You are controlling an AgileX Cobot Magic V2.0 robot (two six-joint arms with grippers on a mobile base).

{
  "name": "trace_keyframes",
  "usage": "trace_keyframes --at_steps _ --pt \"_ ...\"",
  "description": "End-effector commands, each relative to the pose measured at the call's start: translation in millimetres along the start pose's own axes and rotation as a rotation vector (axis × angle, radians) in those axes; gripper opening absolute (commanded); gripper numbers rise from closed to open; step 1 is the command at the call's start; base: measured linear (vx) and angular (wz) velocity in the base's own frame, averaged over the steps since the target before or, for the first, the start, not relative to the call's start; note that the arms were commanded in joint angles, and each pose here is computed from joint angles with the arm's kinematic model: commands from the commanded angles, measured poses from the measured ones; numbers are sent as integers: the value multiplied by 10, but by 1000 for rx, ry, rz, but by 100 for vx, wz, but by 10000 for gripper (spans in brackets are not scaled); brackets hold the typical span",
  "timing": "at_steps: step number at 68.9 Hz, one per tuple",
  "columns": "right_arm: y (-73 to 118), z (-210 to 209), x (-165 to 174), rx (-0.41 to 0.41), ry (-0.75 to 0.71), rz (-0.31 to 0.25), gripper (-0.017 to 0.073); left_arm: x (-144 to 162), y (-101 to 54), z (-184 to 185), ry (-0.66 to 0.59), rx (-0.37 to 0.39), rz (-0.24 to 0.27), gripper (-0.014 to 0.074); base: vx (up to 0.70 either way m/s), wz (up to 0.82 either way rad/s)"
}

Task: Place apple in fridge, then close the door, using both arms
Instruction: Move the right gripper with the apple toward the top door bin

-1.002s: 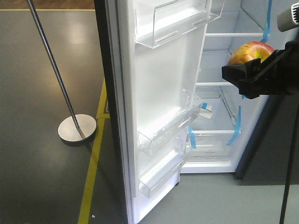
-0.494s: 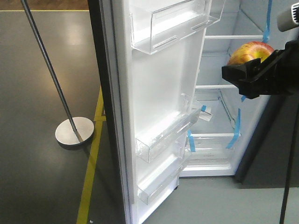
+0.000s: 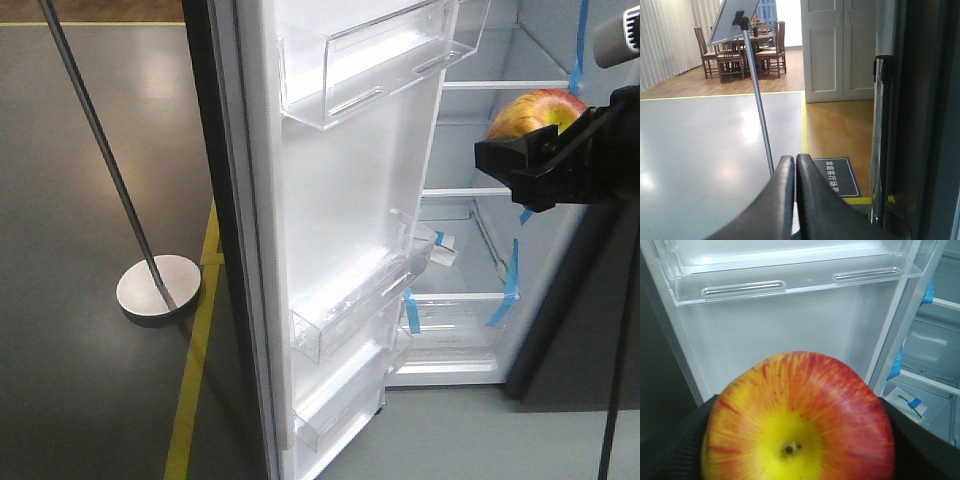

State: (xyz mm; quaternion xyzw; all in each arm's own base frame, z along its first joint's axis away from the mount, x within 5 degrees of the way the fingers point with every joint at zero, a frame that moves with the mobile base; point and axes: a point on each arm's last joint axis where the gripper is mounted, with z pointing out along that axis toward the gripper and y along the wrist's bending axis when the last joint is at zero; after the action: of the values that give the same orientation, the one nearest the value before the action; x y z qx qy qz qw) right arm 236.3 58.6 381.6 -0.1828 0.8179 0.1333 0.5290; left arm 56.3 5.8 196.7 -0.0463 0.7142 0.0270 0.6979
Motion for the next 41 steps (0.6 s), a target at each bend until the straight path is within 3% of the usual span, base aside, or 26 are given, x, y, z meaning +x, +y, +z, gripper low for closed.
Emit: trace_keyframes --at_steps 1,41 --pt "-9 -111 -158 37 -101 -3 57 -140 -7 -26 -107 11 -18 -8 4 1" --pt "-9 -111 -158 37 -101 -3 57 -140 -7 -26 -107 11 -18 -8 4 1"
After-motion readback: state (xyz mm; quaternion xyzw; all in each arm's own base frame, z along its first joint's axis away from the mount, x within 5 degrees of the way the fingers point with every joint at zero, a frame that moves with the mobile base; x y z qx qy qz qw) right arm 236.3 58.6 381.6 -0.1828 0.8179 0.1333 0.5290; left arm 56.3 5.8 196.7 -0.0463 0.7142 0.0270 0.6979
